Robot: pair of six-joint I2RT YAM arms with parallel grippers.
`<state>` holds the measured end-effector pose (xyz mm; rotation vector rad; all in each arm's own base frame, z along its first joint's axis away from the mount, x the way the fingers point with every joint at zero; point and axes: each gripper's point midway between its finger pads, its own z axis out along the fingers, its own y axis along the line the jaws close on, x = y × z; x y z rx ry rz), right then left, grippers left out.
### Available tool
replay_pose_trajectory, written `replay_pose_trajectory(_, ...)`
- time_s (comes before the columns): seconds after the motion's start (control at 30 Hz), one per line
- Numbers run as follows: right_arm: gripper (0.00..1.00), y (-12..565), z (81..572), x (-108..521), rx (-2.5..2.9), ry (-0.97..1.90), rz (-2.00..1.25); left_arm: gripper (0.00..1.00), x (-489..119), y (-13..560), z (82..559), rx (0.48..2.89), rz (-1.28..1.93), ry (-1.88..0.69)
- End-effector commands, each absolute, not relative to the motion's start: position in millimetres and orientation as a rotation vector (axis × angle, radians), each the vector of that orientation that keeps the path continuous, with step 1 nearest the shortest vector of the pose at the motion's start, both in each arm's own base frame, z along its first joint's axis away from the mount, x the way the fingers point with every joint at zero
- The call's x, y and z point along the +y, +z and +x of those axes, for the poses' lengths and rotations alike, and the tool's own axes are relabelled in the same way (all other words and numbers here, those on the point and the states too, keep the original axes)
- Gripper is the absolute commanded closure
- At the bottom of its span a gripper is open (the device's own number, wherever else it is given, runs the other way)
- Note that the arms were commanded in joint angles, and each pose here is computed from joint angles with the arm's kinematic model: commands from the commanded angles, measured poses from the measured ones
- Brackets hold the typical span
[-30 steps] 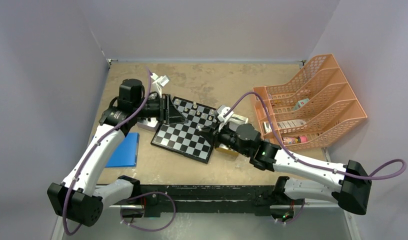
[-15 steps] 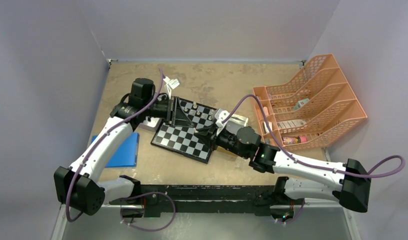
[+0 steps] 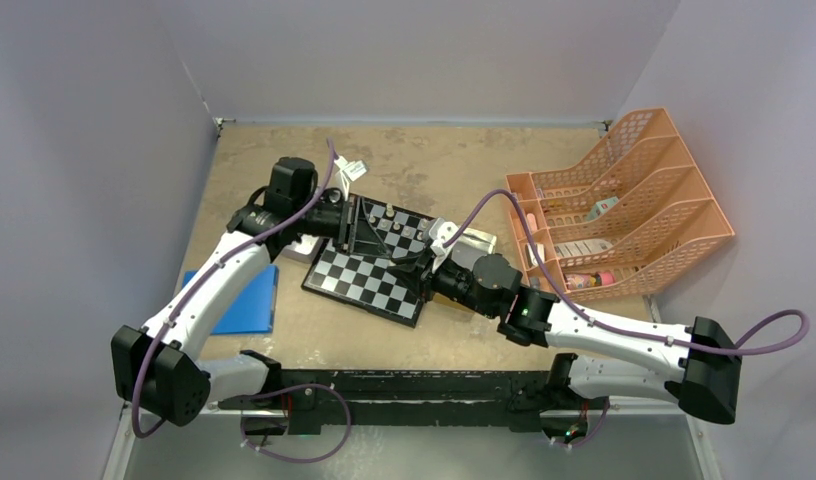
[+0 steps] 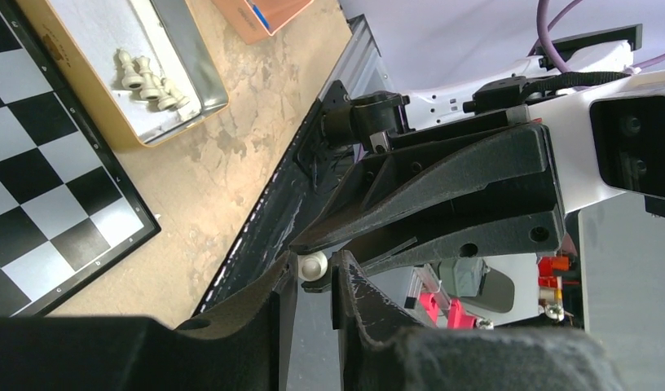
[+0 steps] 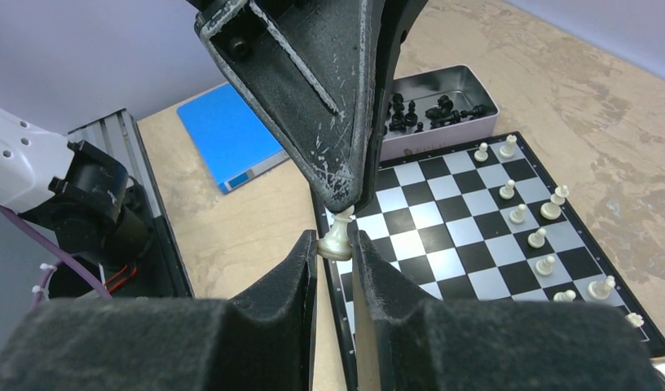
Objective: Set up the chess pieces on the board
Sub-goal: Place the chess piece on the chessboard.
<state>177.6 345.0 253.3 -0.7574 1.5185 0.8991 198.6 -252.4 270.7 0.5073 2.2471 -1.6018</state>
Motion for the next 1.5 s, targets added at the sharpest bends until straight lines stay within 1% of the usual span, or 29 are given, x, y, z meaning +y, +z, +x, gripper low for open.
replay_pose_trajectory(0.0,0.83,287.7,179.3,351.6,1.427,0.932,-0.72,0.8,-259.2,275.9,196.2,2.199,0.58,-1.629)
replay_pose_trajectory(0.13,0.83,288.8,180.1,351.5,1.427,0.934,-0.709,0.81,-260.2,271.7,192.8,2.217,0.59,-1.62)
replay_pose_trajectory(0.27,0.83,287.8,181.4,350.0,1.431,0.931,-0.695,0.89,-259.2,268.4,191.0,2.226,0.589,-1.611)
replay_pose_trajectory(0.4,0.83,285.3,183.2,349.0,1.442,0.924,-0.683,1.0,-258.8,267.8,191.1,2.225,0.593,-1.604)
replay_pose_trajectory(0.43,0.81,283.9,183.9,348.8,1.447,0.921,-0.678,1.0,-258.6,268.2,192.1,2.222,0.593,-1.597)
replay_pose_trajectory(0.47,0.78,281.6,184.5,348.7,1.455,0.918,-0.676,1.0,-258.5,268.4,193.5,2.221,0.589,-1.588)
replay_pose_trajectory(0.53,0.67,277.5,185.2,348.0,1.474,0.914,-0.672,1.0,-258.1,269.7,199.7,2.219,0.573,-1.543)
replay_pose_trajectory(0.67,0.4,265.7,188.4,338.8,1.516,0.894,-0.621,1.0,-252.8,268.7,224.1,2.21,0.521,-1.363)
replay_pose_trajectory(0.7,0.28,263.5,188.8,335.9,1.525,0.89,-0.607,1.0,-250.7,265.8,232.5,2.214,0.504,-1.309)
replay_pose_trajectory(0.77,0.08,260.0,191.3,329.5,1.551,0.873,-0.573,1.0,-247.0,259.8,248.5,2.229,0.47,-1.215)
replay_pose_trajectory(0.8,0.02,258.2,192.6,325.8,1.565,0.862,-0.554,1.0,-245.4,256.9,257.0,2.237,0.452,-1.17)
replay_pose_trajectory(0.93,0.01,255.5,194.8,312.4,1.606,0.852,-0.472,1.0,-233.2,253.2,298.2,2.228,0.362,-0.947)
replay_pose_trajectory(1.03,0.01,249.5,192.6,306.1,1.64,0.85,-0.453,1.0,-216.8,254.6,332.2,2.166,0.297,-0.751)
replay_pose_trajectory(1.13,0.01,243.6,201.4,293.1,1.662,0.784,-0.386,1.0,-200.8,252.6,363.2,2.104,0.223,-0.604)
replay_pose_trajectory(1.33,0.01,232.1,209.6,280.0,1.704,0.719,-0.306,1.0,-178.9,237.2,409.5,2.056,0.097,-0.453)
replay_pose_trajectory(1.47,0.01,226.8,214.8,274.5,1.747,0.697,-0.219,1.0,-176.6,206.3,430.0,2.095,0.062,-0.41)
